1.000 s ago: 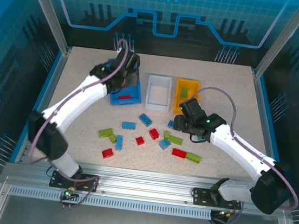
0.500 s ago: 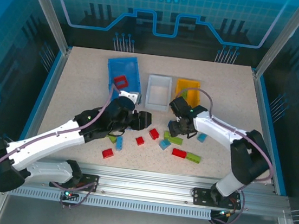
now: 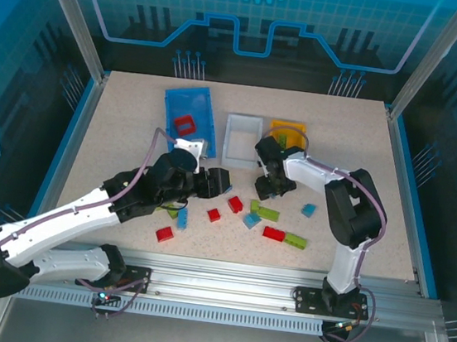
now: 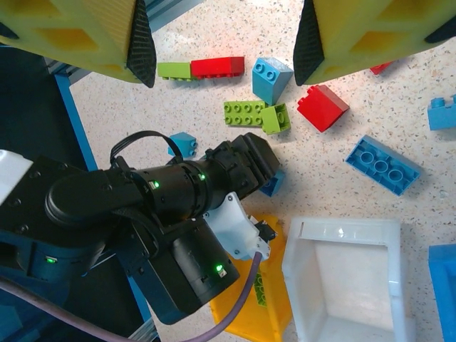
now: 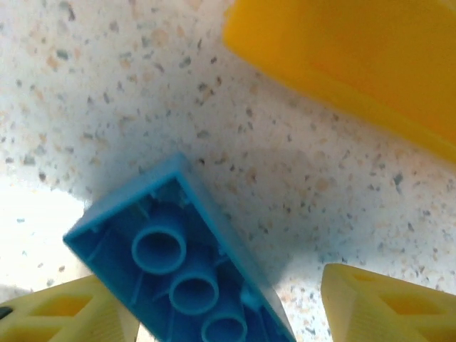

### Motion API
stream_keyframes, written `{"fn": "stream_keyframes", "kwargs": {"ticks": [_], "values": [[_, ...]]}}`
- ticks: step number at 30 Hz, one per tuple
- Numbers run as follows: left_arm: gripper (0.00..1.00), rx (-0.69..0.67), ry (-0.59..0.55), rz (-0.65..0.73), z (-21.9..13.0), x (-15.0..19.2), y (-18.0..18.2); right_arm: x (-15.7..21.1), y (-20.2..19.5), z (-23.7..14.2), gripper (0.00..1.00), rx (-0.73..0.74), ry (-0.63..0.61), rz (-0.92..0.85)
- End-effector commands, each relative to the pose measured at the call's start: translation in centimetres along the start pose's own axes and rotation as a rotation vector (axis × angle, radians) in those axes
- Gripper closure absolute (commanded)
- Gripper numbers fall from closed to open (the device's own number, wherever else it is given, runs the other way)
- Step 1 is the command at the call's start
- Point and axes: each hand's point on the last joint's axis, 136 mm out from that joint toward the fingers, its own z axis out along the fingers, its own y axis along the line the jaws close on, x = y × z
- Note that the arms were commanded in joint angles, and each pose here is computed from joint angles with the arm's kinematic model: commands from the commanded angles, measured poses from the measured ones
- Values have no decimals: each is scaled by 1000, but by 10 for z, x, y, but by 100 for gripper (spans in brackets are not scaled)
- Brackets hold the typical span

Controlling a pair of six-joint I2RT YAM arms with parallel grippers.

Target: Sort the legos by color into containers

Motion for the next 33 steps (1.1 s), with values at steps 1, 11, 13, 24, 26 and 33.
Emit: {"fn": "stream_keyframes", "kwargs": {"ticks": [1, 11, 13, 24, 26, 33], "values": [[42, 23, 16, -3, 4, 6, -5, -9, 8, 5, 38, -56, 1, -28], [42, -13, -23, -37, -4, 4, 5, -9, 15, -42, 70, -72, -151, 20], [42, -71, -54, -43, -9, -1, 16, -17, 24, -66, 71, -110, -219, 64], [42, -165, -101, -70, -6, -5, 34, -114, 61, -72, 72, -181, -237, 351], [42, -169, -100, -62, -6, -4, 35, -126, 60, -63, 71, -178, -212, 382], [42, -191, -91, -50, -8, 1, 43, -143, 59, -43, 60, -159, -174, 417]]}}
